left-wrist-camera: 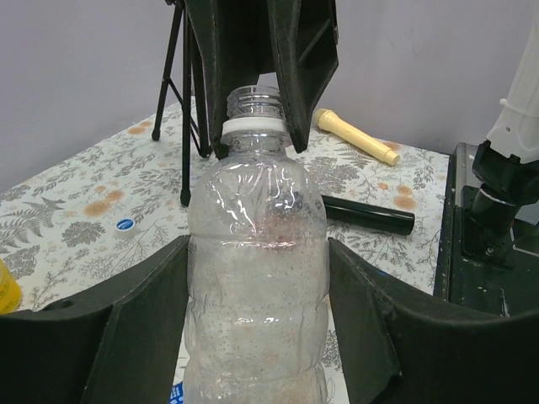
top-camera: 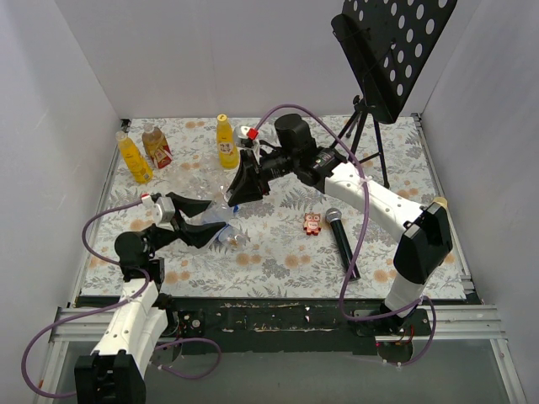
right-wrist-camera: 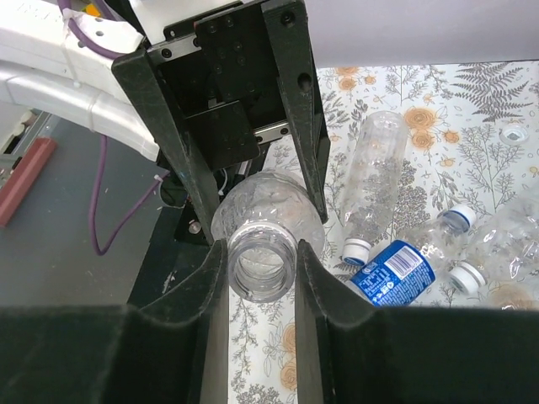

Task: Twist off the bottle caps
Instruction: Place the plastic bottle at the center of the board.

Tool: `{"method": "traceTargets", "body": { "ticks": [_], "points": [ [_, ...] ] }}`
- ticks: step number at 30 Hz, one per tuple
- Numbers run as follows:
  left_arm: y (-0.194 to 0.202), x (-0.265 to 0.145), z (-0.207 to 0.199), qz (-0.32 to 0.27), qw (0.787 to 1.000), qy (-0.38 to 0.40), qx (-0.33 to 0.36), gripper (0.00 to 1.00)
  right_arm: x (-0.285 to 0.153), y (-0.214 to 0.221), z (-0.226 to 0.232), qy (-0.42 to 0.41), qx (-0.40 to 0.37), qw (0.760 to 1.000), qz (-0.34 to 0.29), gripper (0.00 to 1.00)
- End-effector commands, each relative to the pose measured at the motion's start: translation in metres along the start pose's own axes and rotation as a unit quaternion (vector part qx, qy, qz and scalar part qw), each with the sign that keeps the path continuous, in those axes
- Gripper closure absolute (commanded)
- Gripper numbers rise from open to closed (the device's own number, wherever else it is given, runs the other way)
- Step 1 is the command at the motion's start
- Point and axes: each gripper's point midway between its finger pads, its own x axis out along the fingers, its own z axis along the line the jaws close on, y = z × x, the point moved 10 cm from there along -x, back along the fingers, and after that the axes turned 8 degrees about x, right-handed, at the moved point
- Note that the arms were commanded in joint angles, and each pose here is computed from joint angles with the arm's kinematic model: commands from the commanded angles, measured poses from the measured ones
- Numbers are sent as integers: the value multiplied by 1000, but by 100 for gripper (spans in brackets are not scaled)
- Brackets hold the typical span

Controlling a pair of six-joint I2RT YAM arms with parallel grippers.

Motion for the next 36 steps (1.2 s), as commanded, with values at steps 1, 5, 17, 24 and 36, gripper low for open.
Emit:
{"method": "traceTargets", "body": {
  "ticks": [1,5,17,24,36],
  "points": [
    [-7,2,3,-8,1000,-24,7,56,-3,-21,13,-2,-39,999,-1,99],
    [-24,2,6,-16,997,-74,25,19,-26,-41,1,125,-93,988,13,99],
    [-23,-13,16,73,971,-229,-16,2,-103,-67,-54,462,-141,867,120,99],
    [-18,-13,19,98,970,-222,-15,2,-117,-48,-83,487,-100,851,172,99],
    [-18,-14,17,101,972,-213,-11,2,-141,-15,-100,470,-21,860,198,94]
  ]
}}
